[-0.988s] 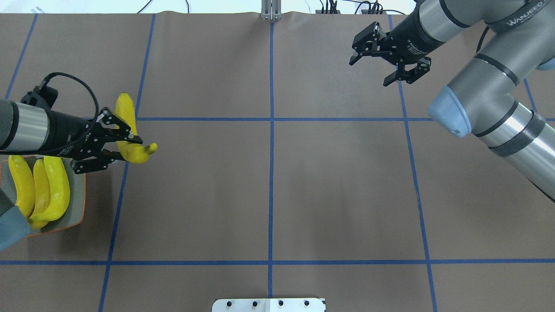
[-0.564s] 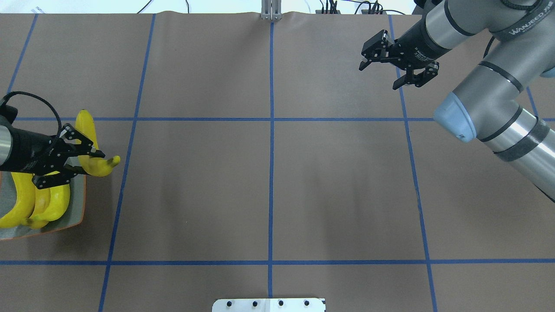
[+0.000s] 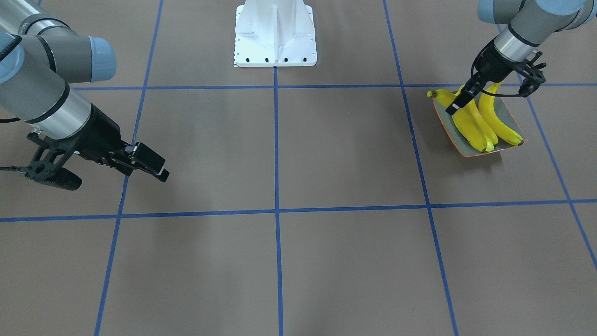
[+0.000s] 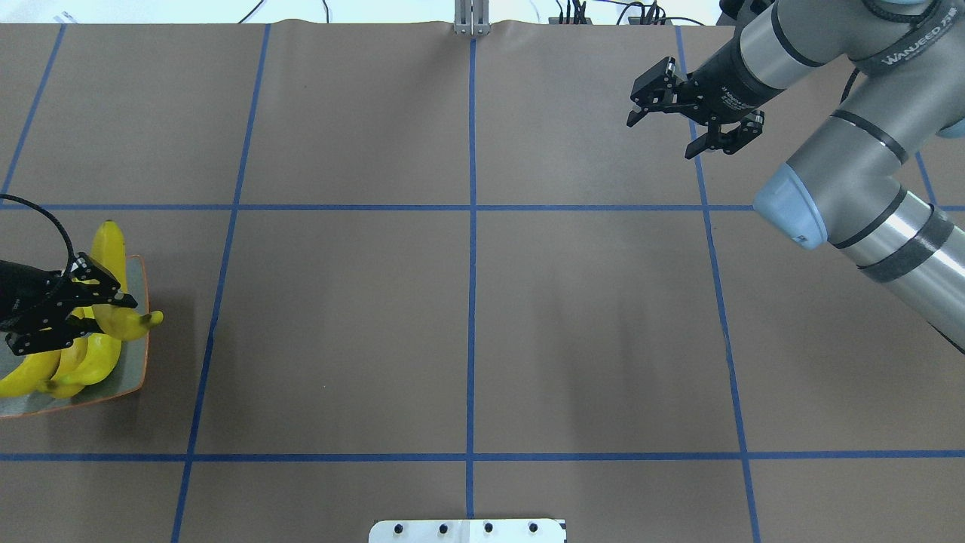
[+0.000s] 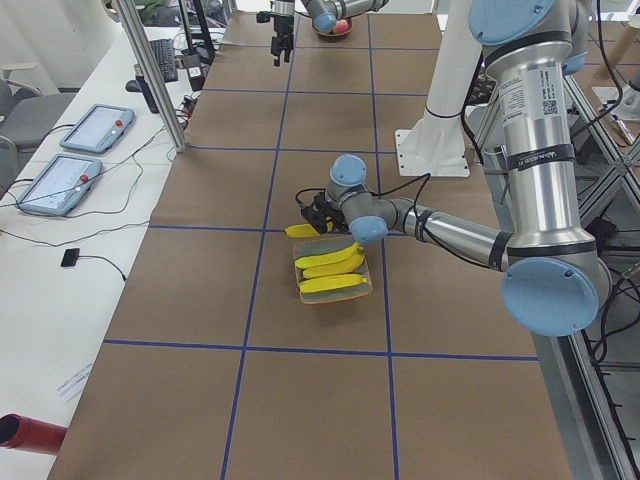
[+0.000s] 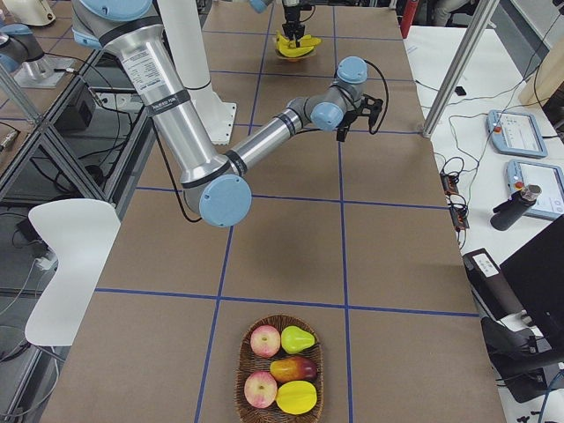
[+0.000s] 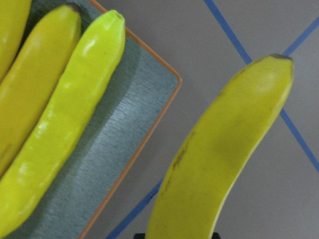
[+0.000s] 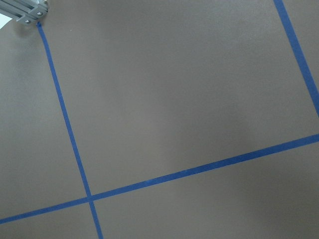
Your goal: Transfer all bananas from basket to plate
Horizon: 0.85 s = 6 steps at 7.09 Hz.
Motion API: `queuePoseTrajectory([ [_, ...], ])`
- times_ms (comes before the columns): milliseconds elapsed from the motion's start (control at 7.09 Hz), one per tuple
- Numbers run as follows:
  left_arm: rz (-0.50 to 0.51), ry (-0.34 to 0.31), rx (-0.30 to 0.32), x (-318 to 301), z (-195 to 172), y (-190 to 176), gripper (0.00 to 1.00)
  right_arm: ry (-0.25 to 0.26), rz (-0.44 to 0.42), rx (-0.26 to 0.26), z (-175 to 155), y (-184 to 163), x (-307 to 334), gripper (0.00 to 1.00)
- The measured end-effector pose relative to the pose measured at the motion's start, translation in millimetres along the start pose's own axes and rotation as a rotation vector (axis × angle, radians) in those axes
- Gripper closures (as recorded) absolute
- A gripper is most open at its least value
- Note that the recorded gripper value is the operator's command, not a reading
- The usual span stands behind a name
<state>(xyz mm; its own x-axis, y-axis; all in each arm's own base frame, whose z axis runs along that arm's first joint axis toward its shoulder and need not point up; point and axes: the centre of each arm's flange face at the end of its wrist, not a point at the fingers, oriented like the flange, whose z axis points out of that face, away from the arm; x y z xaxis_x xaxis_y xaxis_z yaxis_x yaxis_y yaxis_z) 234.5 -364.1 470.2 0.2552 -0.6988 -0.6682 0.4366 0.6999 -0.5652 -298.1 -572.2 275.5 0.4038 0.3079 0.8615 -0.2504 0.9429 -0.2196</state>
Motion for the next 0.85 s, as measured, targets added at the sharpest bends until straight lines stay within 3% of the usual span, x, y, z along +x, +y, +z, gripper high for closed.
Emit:
queuePoseTrajectory([
  [847, 0.021, -0.053, 0.007, -15, 22, -14, 1.0, 0.004, -0.002, -0.002, 2, -1, 3, 0.0],
])
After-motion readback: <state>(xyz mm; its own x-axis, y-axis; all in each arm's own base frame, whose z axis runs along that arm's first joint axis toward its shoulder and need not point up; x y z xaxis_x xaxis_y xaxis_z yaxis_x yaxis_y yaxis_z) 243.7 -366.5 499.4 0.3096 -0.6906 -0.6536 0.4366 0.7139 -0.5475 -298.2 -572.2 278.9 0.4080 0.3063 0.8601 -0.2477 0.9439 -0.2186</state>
